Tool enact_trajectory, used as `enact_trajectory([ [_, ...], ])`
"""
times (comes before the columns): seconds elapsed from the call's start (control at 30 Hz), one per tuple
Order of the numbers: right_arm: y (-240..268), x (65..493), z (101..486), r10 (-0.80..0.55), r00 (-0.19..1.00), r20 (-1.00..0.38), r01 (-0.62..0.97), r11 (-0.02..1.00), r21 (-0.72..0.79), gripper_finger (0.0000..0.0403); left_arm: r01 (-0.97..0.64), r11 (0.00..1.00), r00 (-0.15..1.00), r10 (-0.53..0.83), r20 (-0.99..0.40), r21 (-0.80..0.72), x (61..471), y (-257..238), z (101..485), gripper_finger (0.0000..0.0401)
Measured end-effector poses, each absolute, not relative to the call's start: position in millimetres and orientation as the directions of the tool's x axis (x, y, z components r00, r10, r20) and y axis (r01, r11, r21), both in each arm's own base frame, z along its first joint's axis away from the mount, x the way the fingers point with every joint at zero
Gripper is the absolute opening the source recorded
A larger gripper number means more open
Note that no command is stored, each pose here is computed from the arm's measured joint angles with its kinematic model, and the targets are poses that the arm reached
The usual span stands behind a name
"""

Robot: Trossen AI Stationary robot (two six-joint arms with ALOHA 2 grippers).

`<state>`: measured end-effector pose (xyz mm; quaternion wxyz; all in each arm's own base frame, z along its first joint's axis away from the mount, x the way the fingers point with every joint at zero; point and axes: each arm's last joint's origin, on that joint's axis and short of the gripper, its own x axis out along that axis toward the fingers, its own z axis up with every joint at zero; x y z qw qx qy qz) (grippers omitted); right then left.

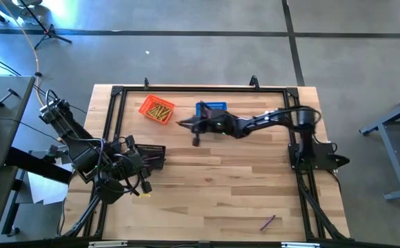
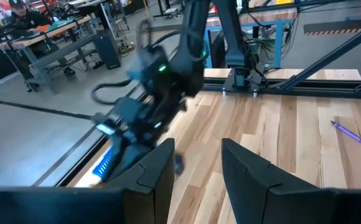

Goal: Sort crayons
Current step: Put the yellow crayon into the orange bin

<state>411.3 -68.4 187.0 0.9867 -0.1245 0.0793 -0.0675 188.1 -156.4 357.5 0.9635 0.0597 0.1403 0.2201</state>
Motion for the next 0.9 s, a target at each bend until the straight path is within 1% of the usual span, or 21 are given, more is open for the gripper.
enact_trajectory([
  [0.2,-90.3,462.5,183.6,-0.186,0.980,-0.076,0.161,0.952,-0.259,0.0010,-0.408,0.896,0.864,0.441,-0.244,0.176,188.1,-156.4,357.6,0.0117],
  [0.43,-115.6,500.7,177.0,-0.222,0.975,-0.020,0.209,0.943,-0.260,0.0010,-0.408,0.896,0.864,0.441,-0.244,0.176,188.1,-156.4,357.6,0.0117],
  [0.6,-131.7,519.1,168.2,-0.244,0.970,-0.020,0.231,0.940,-0.252,0.0010,-0.408,0.896,0.864,0.441,-0.244,0.176,188.1,-156.4,357.5,0.0117],
  [0.77,-147.0,529.9,163.9,-0.265,0.963,-0.053,0.254,0.954,-0.160,0.0010,-0.408,0.896,0.864,0.441,-0.244,0.176,188.1,-156.4,357.6,0.0117],
  [0.9,-157.4,531.9,167.4,-0.282,0.959,-0.044,0.274,0.953,-0.131,0.0010,-0.408,0.896,0.864,0.441,-0.244,0.176,188.1,-156.4,357.6,0.0117],
])
